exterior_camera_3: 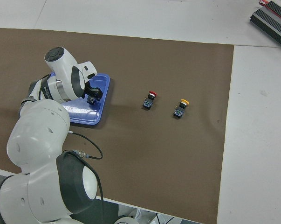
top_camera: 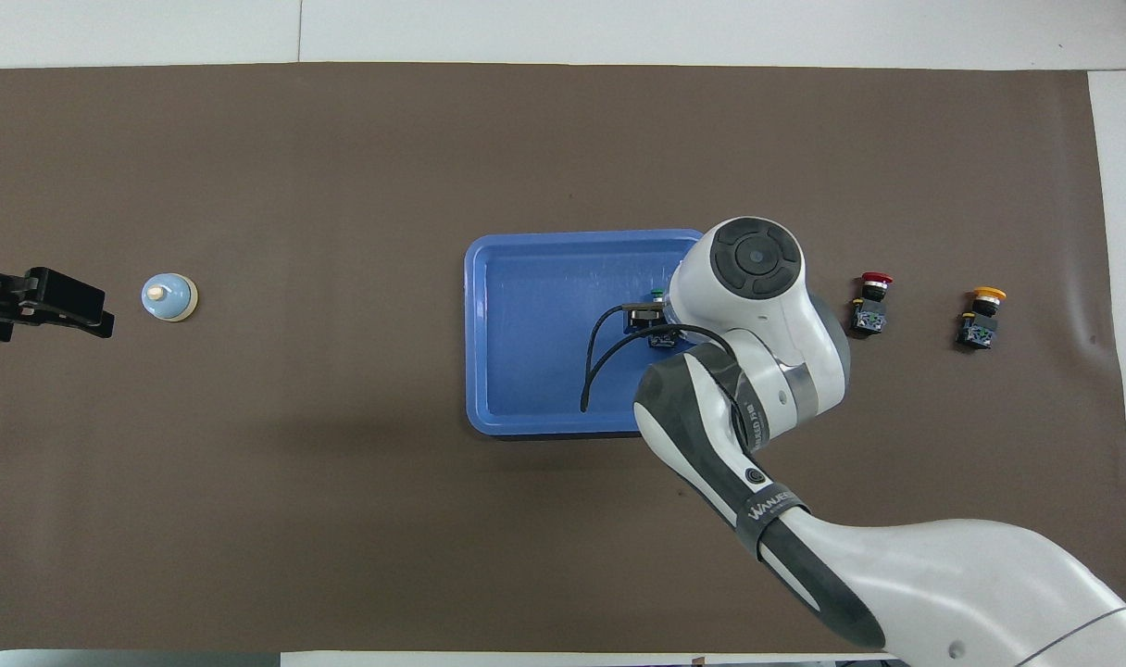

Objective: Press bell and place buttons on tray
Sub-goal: 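Carry the green button into the blue tray and open the right gripper, then reach the red button with the right gripper and grasp it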

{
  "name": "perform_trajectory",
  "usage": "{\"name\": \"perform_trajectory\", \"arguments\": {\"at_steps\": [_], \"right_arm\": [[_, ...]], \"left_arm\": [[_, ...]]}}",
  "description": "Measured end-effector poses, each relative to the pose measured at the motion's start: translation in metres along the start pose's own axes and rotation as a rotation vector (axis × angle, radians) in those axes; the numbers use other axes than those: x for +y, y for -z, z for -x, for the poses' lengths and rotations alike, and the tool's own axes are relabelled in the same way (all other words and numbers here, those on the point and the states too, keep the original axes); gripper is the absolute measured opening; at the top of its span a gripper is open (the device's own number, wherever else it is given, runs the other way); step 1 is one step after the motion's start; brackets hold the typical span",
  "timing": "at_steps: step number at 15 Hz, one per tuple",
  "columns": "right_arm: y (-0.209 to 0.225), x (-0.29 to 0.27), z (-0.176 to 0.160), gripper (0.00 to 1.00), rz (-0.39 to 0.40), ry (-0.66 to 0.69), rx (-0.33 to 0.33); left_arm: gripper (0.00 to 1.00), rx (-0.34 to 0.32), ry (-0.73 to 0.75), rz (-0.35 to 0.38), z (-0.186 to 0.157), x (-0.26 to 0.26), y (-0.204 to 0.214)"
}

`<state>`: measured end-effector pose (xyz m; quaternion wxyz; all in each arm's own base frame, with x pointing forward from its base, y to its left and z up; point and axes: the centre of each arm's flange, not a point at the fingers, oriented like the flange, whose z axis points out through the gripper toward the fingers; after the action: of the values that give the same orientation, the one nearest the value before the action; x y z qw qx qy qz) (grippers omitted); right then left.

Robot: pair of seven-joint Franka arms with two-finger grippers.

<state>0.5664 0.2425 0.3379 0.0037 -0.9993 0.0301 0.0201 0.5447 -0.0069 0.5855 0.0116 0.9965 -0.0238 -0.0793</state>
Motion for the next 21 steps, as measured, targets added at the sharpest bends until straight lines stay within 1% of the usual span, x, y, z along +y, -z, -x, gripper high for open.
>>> {"name": "perform_trajectory", "arguments": {"at_steps": [1, 3, 4, 6, 8, 10, 13, 16, 18, 20, 21], "right_arm": [[0.024, 0.015, -0.009, 1.00, 0.002, -0.025, -0.003], [0.069, 0.059, -0.025, 1.00, 0.000, -0.054, 0.009], [0.082, 0.089, -0.033, 1.00, -0.001, -0.063, 0.012], [0.086, 0.155, -0.046, 1.00, -0.002, -0.047, 0.010], [0.073, 0.214, -0.052, 1.00, -0.004, -0.037, 0.003], [0.052, 0.247, -0.052, 1.00, -0.008, -0.039, 0.046], [0.008, 0.257, -0.038, 1.00, -0.011, -0.051, 0.092], [-0.020, 0.262, -0.028, 1.00, -0.014, -0.059, 0.134], [-0.033, 0.262, -0.024, 0.97, -0.015, -0.059, 0.134], [-0.046, 0.262, -0.019, 0.91, -0.015, -0.059, 0.126], [-0.051, 0.262, -0.017, 0.78, -0.016, -0.059, 0.130]], "left_arm": [[1.00, 0.000, 0.000, 0.000, 0.000, 0.000, 0.000], [1.00, 0.000, 0.000, 0.000, 0.000, 0.000, 0.000], [1.00, 0.000, 0.000, 0.000, 0.000, 0.000, 0.000], [1.00, 0.000, 0.000, 0.000, 0.000, 0.000, 0.000], [1.00, 0.000, 0.000, 0.000, 0.000, 0.000, 0.000], [1.00, 0.000, 0.000, 0.000, 0.000, 0.000, 0.000], [1.00, 0.000, 0.000, 0.000, 0.000, 0.000, 0.000], [1.00, 0.000, 0.000, 0.000, 0.000, 0.000, 0.000], [1.00, 0.000, 0.000, 0.000, 0.000, 0.000, 0.000], [1.00, 0.000, 0.000, 0.000, 0.000, 0.000, 0.000], [1.00, 0.000, 0.000, 0.000, 0.000, 0.000, 0.000]]}}
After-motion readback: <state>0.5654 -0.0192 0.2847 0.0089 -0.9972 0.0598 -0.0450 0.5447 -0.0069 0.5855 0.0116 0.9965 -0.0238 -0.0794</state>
